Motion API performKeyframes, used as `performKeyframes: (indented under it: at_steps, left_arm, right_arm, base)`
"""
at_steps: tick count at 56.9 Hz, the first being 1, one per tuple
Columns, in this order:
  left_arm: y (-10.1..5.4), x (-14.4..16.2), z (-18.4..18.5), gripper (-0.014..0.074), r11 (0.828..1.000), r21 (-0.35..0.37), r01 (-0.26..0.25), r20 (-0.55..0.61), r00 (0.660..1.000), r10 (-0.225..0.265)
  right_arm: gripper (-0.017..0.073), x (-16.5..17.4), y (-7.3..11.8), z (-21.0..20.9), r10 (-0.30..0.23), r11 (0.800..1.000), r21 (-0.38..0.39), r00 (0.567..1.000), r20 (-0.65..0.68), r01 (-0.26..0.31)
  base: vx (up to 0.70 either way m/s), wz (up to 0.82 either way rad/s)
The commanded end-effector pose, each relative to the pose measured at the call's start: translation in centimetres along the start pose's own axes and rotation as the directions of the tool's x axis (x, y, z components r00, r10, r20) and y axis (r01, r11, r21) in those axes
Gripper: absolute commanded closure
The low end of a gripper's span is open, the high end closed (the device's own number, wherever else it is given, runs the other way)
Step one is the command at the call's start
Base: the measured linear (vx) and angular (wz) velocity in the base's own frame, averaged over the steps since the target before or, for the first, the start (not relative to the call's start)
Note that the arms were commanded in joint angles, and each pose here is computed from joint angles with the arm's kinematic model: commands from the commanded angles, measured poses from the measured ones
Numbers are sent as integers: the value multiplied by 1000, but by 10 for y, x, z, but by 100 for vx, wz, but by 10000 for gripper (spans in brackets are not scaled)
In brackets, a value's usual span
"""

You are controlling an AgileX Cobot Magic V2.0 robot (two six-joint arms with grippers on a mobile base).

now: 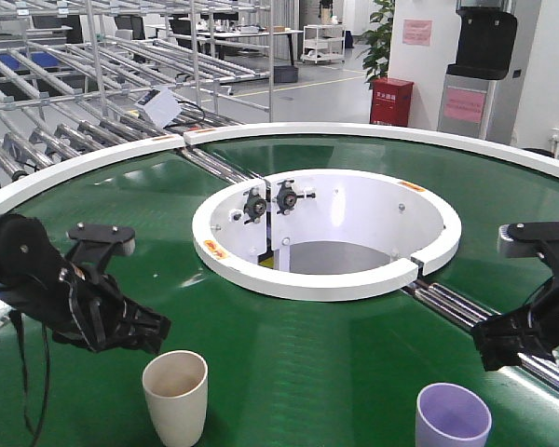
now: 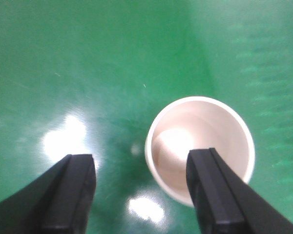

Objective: Grab cup from conveyor and place in blue bin
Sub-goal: 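Lower left gripper to beige cup and right gripper to lavender cup, then close both grippers on the cup rims and lift the cups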

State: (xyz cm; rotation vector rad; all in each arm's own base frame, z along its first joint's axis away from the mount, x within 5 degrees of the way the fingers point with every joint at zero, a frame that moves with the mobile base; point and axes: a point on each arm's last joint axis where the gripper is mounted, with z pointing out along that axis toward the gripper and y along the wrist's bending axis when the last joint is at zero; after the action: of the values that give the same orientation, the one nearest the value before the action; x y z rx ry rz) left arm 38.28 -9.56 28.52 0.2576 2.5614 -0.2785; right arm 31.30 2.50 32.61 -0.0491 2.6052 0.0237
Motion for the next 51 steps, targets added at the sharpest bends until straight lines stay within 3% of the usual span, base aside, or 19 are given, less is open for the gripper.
performKeyframes:
  at_steps: [1,25,38,44,51]
  left_arm:
    - [-8,-16,-18,62,1000,27,6,121,993,-9]
    - [-4,-12,11,62,999,32,12,71,997,-14]
    - [0,-8,38,82,999,25,23,29,999,-23]
    - [2,-3,53,157,999,22,28,-10,1000,-28]
    - [3,-1,60,336,999,21,31,-27,999,-30]
  right_arm:
    - [-1,-12,0,-13,-1,1000,-2,995,103,1]
    - [-1,-14,3,36,11,1000,-17,1000,-5,-11]
    - [17,-11,5,84,17,1000,-24,994,-106,-20]
    - [90,-9,5,99,19,999,-24,991,-130,-23]
    - [256,-8,5,104,19,999,-24,990,-136,-23]
  base:
    - [0,0]
    - [0,0]
    - [0,0]
    - [0,0]
    - [0,0]
